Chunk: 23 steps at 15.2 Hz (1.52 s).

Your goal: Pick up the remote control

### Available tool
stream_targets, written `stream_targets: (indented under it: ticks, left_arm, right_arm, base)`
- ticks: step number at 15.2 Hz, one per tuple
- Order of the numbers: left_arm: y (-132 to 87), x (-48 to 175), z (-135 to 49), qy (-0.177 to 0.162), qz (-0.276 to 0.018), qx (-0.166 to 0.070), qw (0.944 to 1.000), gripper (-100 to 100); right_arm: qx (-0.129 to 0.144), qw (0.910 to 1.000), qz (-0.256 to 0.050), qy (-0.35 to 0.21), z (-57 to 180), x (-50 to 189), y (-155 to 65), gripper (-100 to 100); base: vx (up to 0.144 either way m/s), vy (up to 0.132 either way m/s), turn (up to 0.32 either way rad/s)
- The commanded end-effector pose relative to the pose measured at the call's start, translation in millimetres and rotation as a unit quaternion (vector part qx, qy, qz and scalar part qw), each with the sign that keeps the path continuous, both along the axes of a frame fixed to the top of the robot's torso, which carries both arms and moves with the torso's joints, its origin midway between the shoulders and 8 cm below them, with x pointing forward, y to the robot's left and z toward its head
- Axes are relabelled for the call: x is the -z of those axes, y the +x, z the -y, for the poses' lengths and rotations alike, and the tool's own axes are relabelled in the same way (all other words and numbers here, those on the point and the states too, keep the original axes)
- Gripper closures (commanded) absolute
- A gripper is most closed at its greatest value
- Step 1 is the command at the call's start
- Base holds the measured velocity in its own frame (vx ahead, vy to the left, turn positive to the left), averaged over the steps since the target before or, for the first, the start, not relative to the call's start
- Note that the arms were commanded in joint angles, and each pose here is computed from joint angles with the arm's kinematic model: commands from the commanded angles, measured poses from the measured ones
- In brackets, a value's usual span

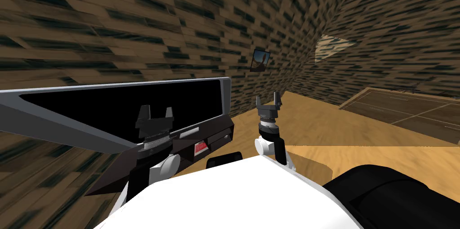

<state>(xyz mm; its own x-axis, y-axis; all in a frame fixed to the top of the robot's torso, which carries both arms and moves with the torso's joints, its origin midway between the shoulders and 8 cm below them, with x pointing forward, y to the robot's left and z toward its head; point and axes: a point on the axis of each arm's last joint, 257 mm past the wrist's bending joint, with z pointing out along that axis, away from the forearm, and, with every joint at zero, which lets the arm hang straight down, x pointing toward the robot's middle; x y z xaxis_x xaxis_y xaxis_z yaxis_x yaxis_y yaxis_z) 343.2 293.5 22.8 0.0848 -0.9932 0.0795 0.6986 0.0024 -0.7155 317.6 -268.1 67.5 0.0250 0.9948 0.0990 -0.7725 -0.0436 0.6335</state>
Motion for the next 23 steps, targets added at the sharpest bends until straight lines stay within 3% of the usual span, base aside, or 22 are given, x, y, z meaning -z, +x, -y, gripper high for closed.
stream_targets:
  ticks: [1, 4, 5, 7, 8, 9, 10, 11, 13, 14, 15, 16, 18, 21, 23]
  left_arm:
    - [4.7, 6.0, -0.1, 0.009, -0.013, 0.005, 0.9999, -100]
    - [20.9, 31.1, -7.1, 0.023, -0.06, 0.013, 0.9978, -100]
    - [20.9, 31.1, -7.1, 0.023, -0.06, 0.013, 0.9978, -100]
    - [34.0, 56.1, -18.2, 0.026, -0.103, 0.014, 0.9943, -100]
    - [35.0, 57.7, -18.5, 0.025, -0.106, 0.014, 0.9939, -100]
    - [42.2, 73.8, -26.3, 0.025, -0.133, 0.012, 0.9907, -100]
    - [42.2, 73.8, -26.3, 0.025, -0.133, 0.012, 0.9907, -100]
    - [48.4, 89.9, -35.3, 0.023, -0.159, 0.01, 0.987, -100]
    - [49.2, 91.5, -35.6, 0.022, -0.162, 0.01, 0.9864, -100]
    - [55.0, 109.5, -46.0, 0.019, -0.19, 0.006, 0.9815, -100]
    - [55.5, 110.9, -46.2, 0.019, -0.193, 0.006, 0.981, -100]
    - [59.7, 127.6, -57.6, 0.015, -0.217, 0.002, 0.976, -100]
    - [61.0, 131.6, -58.3, 0.014, -0.225, 0.001, 0.9742, -100]
    - [67.0, 170.2, -85.2, 0.002, -0.281, -0.011, 0.9596, -100]
    - [68.1, 176.5, -86.3, -0.001, -0.293, -0.012, 0.9561, -100]
  right_arm:
    - [0.0, 1.0, 0.0, 0.0, 0.0, 0.0, 0.0, 0]
    - [0.0, 1.0, 0.0, 0.0, 0.0, 0.0, 0.0, 0]
    - [0.0, 1.0, 0.0, 0.0, 0.0, 0.0, 0.0, 0]
    - [0.0, 1.0, 0.0, 0.0, 0.0, 0.0, 0.0, 0]
    - [0.0, 1.0, 0.0, 0.0, 0.0, 0.0, 0.0, 0]
    - [0.0, 1.0, 0.0, 0.0, 0.0, 0.0, 0.0, 0]
    - [0.0, 1.0, 0.0, 0.0, 0.0, 0.0, 0.0, 0]
    - [0.0, 1.0, 0.0, 0.0, 0.0, 0.0, 0.0, 0]
    - [0.0, 1.0, 0.0, 0.0, 0.0, 0.0, 0.0, 0]
    - [0.0, 1.0, 0.0, 0.0, 0.0, 0.0, 0.0, 0]
    - [0.0, 1.0, 0.0, 0.0, 0.0, 0.0, 0.0, 0]
    - [0.0, 1.0, 0.0, 0.0, 0.0, 0.0, 0.0, 0]
    - [0.0, 1.0, 0.0, 0.0, 0.0, 0.0, 0.0, 0]
    - [0.0, 1.0, 0.0, 0.0, 0.0, 0.0, 0.0, 0]
    - [0.0, 1.0, 0.0, 0.0, 0.0, 0.0, 0.0, 0]
  base:
    - [0.0, 0.001, -0.042]
    - [-0.005, 0.009, -0.125]
    - [-0.007, 0.016, -0.102]
    - [-0.007, 0.014, -0.141]
    - [-0.006, 0.016, -0.119]
    - [-0.005, 0.015, -0.15]
    - [-0.006, 0.015, -0.114]
    - [-0.006, 0.013, -0.127]
    - [-0.006, 0.012, -0.079]
    - [-0.005, 0.007, -0.125]
    - [-0.006, 0.009, -0.135]
    - [-0.007, 0.014, -0.178]
    - [-0.006, 0.015, -0.102]
    - [-0.005, 0.011, -0.168]
    - [-0.009, 0.016, -0.097]
